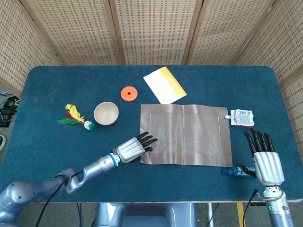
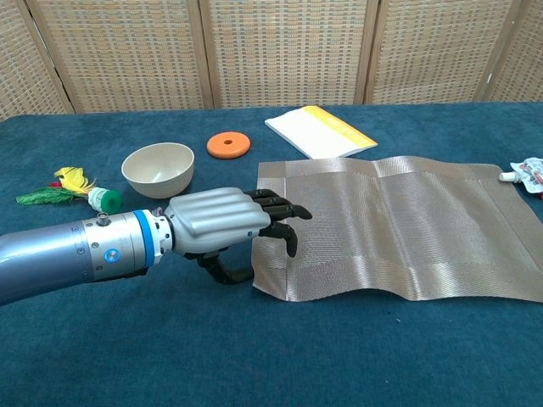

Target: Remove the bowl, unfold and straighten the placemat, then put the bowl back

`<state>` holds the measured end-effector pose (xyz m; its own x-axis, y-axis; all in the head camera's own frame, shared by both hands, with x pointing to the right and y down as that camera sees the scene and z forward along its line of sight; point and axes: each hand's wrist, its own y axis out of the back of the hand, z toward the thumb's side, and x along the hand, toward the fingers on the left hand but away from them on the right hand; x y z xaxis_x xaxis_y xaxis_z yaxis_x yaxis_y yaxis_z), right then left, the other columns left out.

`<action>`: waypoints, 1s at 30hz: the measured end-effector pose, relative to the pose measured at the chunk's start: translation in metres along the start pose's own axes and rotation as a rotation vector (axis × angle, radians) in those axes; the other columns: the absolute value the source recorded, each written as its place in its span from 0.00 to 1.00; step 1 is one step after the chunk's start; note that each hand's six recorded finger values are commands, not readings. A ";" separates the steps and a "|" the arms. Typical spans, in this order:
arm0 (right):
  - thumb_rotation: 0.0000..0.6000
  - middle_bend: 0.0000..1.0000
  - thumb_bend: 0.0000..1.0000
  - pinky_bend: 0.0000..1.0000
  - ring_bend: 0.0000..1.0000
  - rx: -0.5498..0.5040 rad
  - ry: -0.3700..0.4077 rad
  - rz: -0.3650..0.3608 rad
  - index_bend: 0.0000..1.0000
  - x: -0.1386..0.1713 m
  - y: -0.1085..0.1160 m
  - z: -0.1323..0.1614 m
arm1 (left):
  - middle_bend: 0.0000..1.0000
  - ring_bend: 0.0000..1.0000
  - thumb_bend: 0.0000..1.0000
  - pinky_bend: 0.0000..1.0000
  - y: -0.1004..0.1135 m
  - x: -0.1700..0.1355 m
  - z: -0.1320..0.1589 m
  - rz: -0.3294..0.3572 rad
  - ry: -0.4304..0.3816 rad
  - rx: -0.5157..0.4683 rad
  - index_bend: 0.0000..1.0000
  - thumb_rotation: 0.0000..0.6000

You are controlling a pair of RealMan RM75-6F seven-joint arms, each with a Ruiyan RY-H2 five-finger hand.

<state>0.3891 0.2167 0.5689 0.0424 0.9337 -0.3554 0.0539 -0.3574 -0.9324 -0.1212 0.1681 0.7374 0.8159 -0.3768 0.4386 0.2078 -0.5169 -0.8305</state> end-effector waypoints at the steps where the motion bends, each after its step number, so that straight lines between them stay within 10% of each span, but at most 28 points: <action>1: 1.00 0.00 0.00 0.00 0.00 0.000 0.001 0.002 0.00 0.000 0.000 0.000 | 0.00 0.00 0.46 0.00 0.000 0.000 0.000 0.000 0.001 0.000 0.29 1.00; 15: 1.00 0.00 0.00 0.00 0.00 -0.007 0.013 -0.005 0.00 0.002 0.004 0.002 | 0.00 0.00 0.58 0.00 -0.004 0.005 0.003 -0.009 0.028 -0.029 0.45 1.00; 22: 1.00 0.00 0.00 0.00 0.00 -0.017 0.017 -0.003 0.00 0.003 0.005 0.003 | 0.00 0.00 0.58 0.00 -0.001 0.005 0.004 -0.004 0.044 -0.061 0.76 1.00; 30: 1.00 0.00 0.00 0.00 0.00 -0.024 0.025 -0.010 0.00 0.004 0.008 0.004 | 0.00 0.00 0.58 0.00 0.007 -0.004 0.009 0.014 0.037 -0.062 0.78 1.00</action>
<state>0.3858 0.2177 0.5600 0.0665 0.9365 -0.3444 0.0785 -0.3490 -0.9338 -0.1179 0.1726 0.7267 0.7978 -0.4117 0.4404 0.1615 -0.5578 -0.8141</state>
